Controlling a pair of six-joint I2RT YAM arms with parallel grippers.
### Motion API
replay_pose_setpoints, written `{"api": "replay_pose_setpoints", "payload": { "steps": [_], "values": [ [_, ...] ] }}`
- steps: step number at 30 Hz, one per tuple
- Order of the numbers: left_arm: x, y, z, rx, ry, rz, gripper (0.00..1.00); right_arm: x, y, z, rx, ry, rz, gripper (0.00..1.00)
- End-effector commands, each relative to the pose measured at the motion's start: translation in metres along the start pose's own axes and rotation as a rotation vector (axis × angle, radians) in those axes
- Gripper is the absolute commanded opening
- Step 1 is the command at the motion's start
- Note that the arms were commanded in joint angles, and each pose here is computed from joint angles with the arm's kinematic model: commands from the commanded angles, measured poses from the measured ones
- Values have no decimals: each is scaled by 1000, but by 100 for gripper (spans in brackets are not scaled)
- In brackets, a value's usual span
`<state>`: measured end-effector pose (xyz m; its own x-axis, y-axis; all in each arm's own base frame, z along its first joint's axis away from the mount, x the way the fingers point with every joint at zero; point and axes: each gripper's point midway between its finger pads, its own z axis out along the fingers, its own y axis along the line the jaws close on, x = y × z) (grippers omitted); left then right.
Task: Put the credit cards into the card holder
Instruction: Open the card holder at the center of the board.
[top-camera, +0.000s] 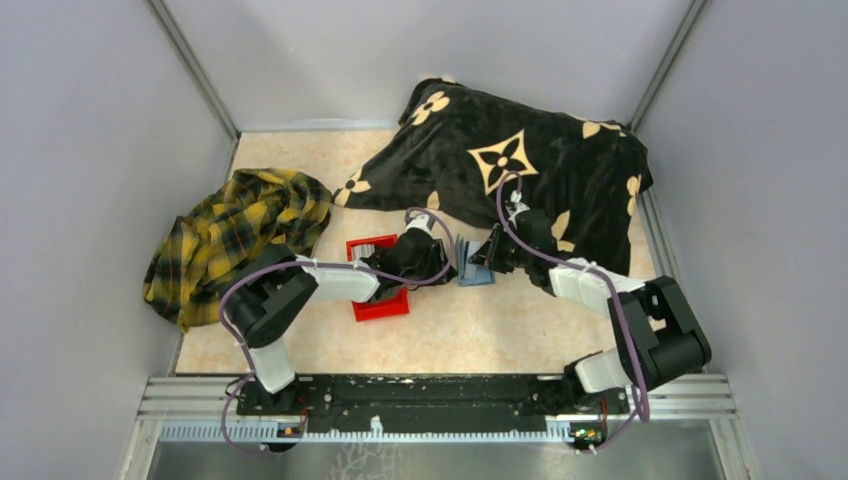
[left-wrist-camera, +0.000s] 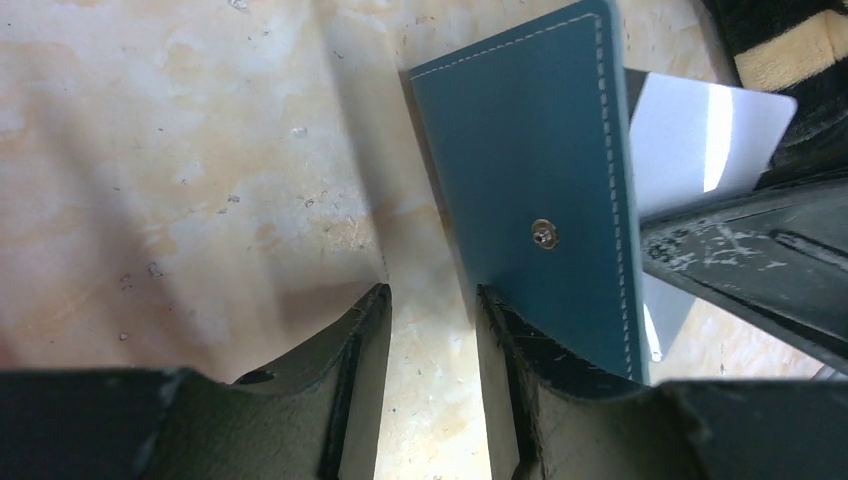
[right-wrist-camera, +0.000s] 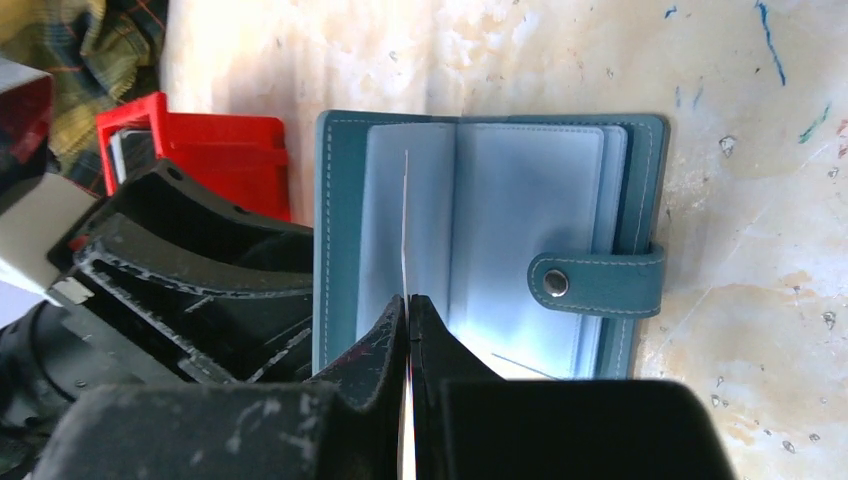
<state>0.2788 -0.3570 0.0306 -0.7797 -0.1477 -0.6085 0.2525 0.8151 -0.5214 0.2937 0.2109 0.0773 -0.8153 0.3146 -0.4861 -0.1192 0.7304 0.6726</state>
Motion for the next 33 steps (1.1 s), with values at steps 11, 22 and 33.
{"api": "replay_pose_setpoints", "payload": {
  "steps": [11,22,33],
  "values": [
    [51,57,-41,-267,198,76,48,-7,26,18,54,-23,-210,0],
    [22,47,-66,-318,127,105,50,-7,39,22,91,-20,-282,0],
    [-22,16,-91,-264,2,99,51,1,63,28,114,-14,-355,0]
  ]
}}
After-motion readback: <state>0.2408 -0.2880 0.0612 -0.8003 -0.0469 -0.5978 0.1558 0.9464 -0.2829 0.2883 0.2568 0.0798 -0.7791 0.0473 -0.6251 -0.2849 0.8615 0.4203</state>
